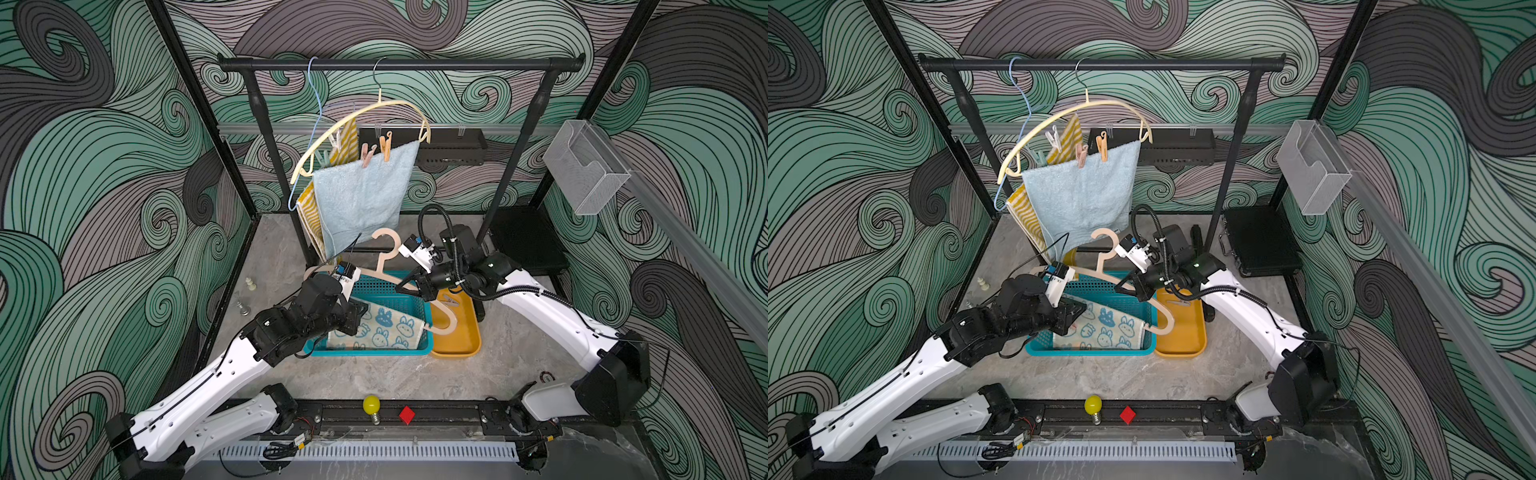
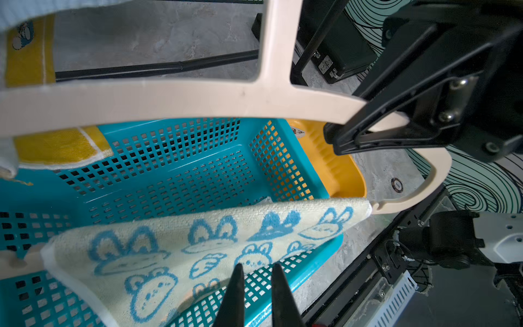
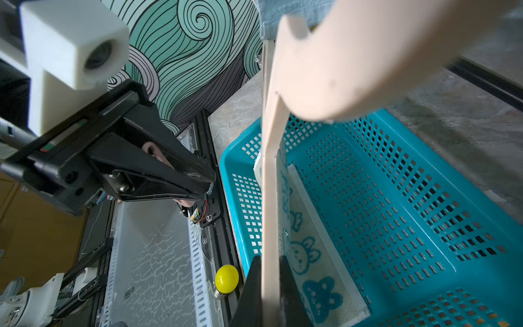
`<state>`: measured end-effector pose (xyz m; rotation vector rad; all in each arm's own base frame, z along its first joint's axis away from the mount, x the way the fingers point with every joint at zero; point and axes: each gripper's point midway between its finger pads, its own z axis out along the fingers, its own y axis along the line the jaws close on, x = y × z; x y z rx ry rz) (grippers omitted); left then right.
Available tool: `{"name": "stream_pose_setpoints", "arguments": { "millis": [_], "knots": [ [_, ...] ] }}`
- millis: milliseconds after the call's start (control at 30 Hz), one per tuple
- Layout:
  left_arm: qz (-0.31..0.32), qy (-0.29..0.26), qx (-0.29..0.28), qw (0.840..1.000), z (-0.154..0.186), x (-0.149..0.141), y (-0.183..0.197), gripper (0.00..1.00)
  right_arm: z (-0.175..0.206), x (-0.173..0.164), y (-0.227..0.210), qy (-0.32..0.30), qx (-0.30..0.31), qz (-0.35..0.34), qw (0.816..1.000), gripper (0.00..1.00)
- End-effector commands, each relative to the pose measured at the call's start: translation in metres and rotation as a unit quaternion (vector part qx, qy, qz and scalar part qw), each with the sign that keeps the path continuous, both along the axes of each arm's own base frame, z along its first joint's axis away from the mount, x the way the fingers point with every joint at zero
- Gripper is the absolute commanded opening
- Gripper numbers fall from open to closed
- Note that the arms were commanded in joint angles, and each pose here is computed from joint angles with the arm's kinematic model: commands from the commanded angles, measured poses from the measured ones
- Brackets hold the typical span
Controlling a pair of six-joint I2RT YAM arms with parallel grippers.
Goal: Remove the clothespins securing towels to the hanger
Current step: Place the clothespin in the storage box.
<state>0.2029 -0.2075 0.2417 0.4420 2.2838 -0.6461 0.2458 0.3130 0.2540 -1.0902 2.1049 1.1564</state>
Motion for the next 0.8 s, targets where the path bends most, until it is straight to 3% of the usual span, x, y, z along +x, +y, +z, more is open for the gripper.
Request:
{"name": "stream_pose_setpoints", "arguments": {
  "millis": [0,467,767],
  "knots": [
    [-0.028,-0.014,0.005,0.999,0.010,-0.001,-0.012,0.00,0.007,0.014,-0.002,-0.031,-0.001,-0.024,0.999,0.00],
    [-0.086,-0.063,0.004,0.994,0.024,-0.012,-0.065,0.00,0.007,0.038,0.009,-0.042,-0.005,-0.024,0.999,0.00],
    [-0.119,-0.077,-0.002,0.990,0.017,-0.017,-0.114,0.00,0.015,0.040,0.017,-0.042,0.017,0.027,0.999,0.00]
  ]
}}
